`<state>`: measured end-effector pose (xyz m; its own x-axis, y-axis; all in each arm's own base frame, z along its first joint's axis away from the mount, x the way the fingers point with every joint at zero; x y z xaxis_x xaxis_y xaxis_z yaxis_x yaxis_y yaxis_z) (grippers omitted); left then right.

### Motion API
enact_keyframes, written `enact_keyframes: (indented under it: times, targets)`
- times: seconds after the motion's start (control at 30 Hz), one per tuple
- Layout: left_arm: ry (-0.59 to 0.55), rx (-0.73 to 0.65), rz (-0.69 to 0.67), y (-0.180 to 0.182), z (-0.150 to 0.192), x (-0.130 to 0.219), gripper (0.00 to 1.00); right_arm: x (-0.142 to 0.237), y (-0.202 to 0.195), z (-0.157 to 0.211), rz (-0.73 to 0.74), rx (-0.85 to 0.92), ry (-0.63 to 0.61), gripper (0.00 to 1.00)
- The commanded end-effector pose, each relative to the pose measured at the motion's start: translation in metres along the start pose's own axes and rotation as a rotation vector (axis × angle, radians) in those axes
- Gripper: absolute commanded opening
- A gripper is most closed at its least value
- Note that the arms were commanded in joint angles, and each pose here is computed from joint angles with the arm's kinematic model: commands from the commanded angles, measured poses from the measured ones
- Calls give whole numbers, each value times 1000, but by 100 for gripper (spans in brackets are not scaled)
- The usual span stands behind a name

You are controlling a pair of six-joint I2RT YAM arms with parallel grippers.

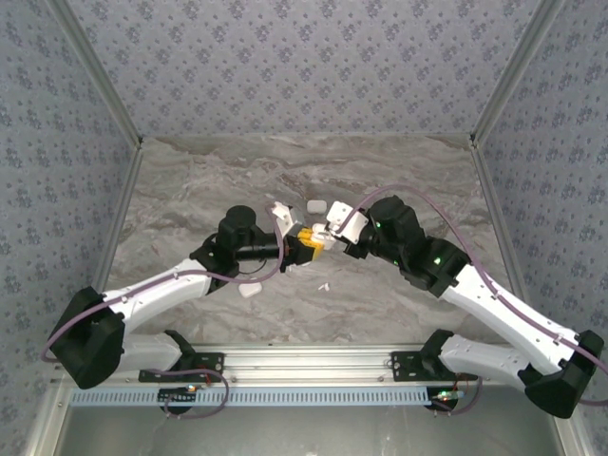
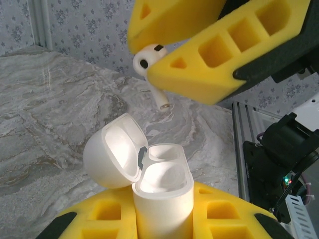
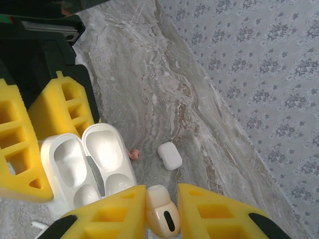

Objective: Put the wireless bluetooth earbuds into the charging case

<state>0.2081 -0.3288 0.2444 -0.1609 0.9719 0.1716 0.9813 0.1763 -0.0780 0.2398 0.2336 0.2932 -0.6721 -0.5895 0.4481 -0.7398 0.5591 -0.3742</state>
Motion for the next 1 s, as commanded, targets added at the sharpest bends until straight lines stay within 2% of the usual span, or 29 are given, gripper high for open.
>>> enact_keyframes:
  times: [0.0,0.7,0.97]
  targets:
    - [-54,-36,28,-5,-23,-1,0,-2,4,-6,-18,26,-13,24]
    - [-60,-47,19,-4,-25,-1,0,-10,24,18,-90,67,87,24]
    - [-68,-58,17,-4,-27,-1,0,-12,32,15,-148,31,87,24]
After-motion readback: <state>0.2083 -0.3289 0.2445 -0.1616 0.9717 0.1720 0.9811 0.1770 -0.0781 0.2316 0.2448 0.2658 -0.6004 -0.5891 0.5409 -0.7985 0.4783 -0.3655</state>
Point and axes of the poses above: each hand's point on the last joint's axis, 136 mm out from that joint toward the fingers, its own x axis back along the fingers, its own y axis along the line the jaws close on, z = x × y, the point moved 1 cm from there along x, back along the fingers, and after that the axes turned 9 degrees about -x, right-handed, at the moved point
